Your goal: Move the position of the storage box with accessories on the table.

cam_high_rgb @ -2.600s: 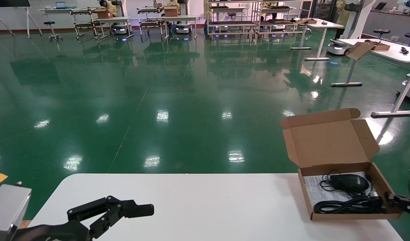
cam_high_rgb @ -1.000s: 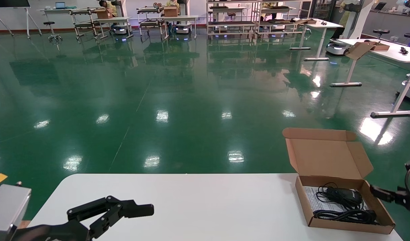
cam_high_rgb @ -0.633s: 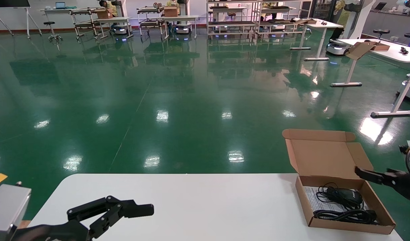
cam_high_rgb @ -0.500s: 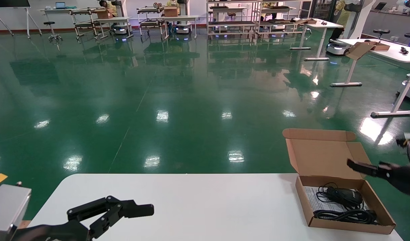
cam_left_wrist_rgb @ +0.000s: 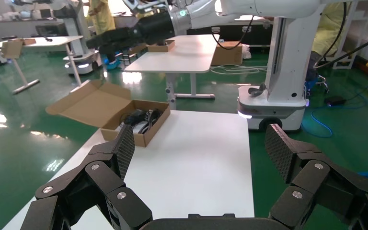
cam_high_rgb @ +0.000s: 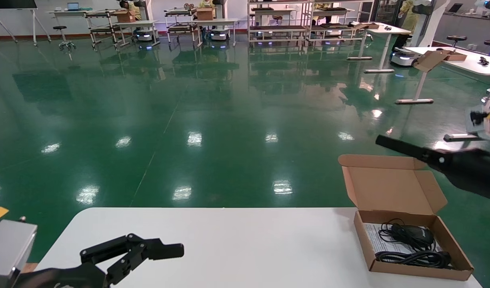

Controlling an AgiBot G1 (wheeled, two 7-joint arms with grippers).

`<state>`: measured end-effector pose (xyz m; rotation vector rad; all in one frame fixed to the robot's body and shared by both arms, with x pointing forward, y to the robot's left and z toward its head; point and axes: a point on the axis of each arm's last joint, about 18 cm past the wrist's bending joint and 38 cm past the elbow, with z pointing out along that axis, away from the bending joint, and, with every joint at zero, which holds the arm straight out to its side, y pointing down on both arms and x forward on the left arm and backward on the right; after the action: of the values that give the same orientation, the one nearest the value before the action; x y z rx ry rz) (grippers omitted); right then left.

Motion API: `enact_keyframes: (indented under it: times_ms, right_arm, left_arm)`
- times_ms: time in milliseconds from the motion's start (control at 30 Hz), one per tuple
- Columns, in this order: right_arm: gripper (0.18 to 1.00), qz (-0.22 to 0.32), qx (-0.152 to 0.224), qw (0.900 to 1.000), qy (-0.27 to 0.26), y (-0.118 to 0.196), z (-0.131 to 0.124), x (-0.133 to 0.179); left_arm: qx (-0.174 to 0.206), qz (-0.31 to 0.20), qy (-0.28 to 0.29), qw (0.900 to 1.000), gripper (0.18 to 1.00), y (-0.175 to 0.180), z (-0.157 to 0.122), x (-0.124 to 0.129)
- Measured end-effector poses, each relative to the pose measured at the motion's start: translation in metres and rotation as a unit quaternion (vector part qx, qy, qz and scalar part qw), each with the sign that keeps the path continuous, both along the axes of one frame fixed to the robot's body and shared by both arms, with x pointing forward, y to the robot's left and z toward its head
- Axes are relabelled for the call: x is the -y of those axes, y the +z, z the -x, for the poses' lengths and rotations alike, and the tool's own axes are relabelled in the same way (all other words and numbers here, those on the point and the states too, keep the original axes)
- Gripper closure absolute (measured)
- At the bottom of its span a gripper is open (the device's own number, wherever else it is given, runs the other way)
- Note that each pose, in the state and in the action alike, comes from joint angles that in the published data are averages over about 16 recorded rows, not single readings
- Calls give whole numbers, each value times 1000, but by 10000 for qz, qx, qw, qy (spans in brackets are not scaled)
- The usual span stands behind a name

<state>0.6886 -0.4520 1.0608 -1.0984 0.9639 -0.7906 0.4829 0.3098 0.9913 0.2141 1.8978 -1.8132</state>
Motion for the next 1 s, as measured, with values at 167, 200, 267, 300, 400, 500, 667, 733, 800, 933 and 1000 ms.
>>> enact_keyframes:
  times_ms: [167, 200, 267, 300, 400, 500, 667, 733, 800, 933, 1000]
  right_arm:
    - [178, -78, 65, 9998, 147, 4, 3, -4]
    - [178, -69, 69, 9998, 156, 4, 3, -4]
    - [178, -37, 68, 9998, 163, 2, 3, -5]
    - [178, -16, 69, 9998, 174, 1, 3, -6]
    - [178, 54, 94, 9996, 257, -1, 4, -10]
    - [178, 138, 145, 9990, 407, -4, 6, -16]
    - [178, 306, 301, 9960, 783, -8, 14, -31]
    - [178, 383, 373, 9941, 944, -10, 18, -38]
    - [178, 463, 447, 9918, 1105, -11, 23, -44]
    - [178, 627, 599, 9861, 1416, -15, 33, -56]
    - [178, 713, 678, 9827, 1568, -16, 39, -62]
  left_arm:
    - [0, 0, 1, 10000, 184, 0, 0, 0]
    - [0, 0, 1, 10000, 184, 0, 0, 0]
    - [0, 0, 1, 10000, 184, 0, 0, 0]
    - [0, 0, 1, 10000, 184, 0, 0, 0]
    - [0, 0, 1, 10000, 184, 0, 0, 0]
    - [0, 0, 1, 10000, 184, 0, 0, 0]
    - [0, 0, 1, 10000, 184, 0, 0, 0]
    - [0, 0, 1, 10000, 184, 0, 0, 0]
    - [0, 0, 1, 10000, 184, 0, 0, 0]
    - [0, 0, 1, 10000, 184, 0, 0, 0]
    - [0, 0, 1, 10000, 184, 0, 0, 0]
